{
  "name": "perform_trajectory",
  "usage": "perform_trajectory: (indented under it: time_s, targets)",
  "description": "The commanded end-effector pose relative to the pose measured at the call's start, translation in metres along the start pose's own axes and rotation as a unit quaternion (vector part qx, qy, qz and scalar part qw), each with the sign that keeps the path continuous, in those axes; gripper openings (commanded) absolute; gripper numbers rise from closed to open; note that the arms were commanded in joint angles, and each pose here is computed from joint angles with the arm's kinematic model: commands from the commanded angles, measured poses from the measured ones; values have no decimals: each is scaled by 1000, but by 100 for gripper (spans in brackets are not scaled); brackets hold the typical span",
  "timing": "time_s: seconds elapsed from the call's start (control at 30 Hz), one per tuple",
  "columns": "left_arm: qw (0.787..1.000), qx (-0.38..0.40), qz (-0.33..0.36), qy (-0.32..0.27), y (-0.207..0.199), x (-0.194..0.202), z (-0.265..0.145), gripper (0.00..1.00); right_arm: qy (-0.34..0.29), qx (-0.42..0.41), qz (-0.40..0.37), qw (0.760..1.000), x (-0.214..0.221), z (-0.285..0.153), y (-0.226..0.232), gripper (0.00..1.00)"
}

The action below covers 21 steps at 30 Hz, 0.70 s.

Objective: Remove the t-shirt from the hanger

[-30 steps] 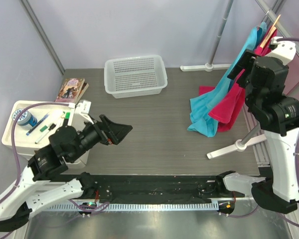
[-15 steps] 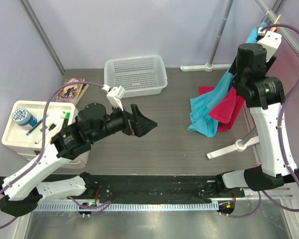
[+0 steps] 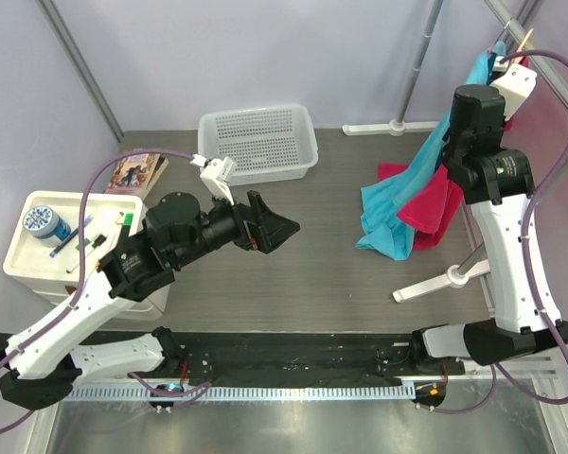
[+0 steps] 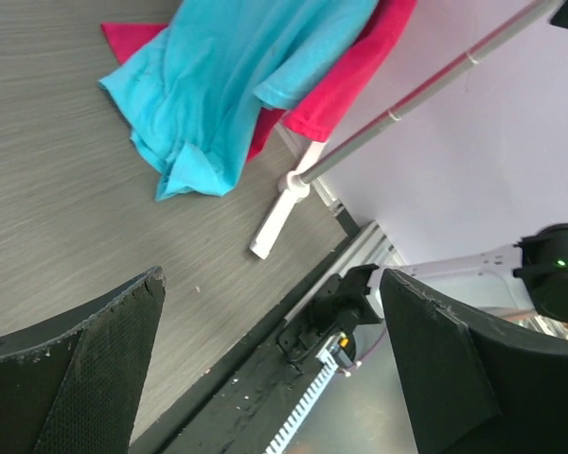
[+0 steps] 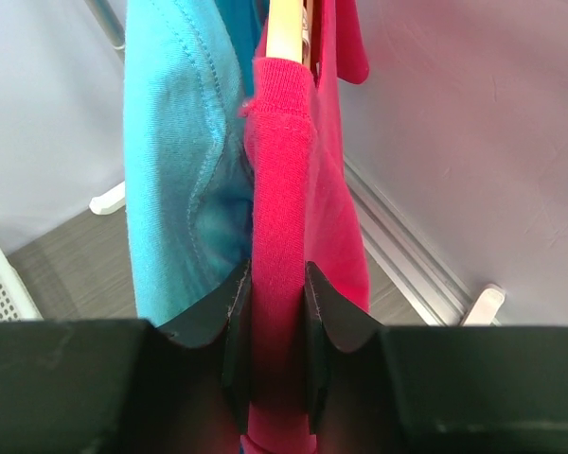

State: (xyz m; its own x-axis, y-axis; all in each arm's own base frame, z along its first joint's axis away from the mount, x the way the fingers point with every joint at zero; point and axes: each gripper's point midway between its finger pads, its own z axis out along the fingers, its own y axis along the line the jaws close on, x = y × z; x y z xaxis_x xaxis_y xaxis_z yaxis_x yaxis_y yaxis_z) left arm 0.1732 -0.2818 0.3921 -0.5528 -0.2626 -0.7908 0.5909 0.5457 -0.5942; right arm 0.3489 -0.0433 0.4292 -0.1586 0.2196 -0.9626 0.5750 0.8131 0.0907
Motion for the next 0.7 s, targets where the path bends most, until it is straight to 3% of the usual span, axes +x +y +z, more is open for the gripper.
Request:
perform_trajectory:
  time_s: [0.0, 0.27, 0.43, 0.67]
  targets:
    - [999, -41, 11, -17, 15, -7, -5, 92, -56, -4, 71, 996, -34, -21, -15, 1]
    - [998, -55, -3, -5, 23, 2, -3, 90, -116, -80, 149, 979, -74, -77, -35, 1]
    - [999, -47, -8, -6, 21, 3, -3, 90, -128, -140, 155, 970, -86, -104, -34, 1]
    - [999, -45, -12, 4, 22, 9, -1, 91, -159, -137, 131, 969, -87, -98, -34, 1]
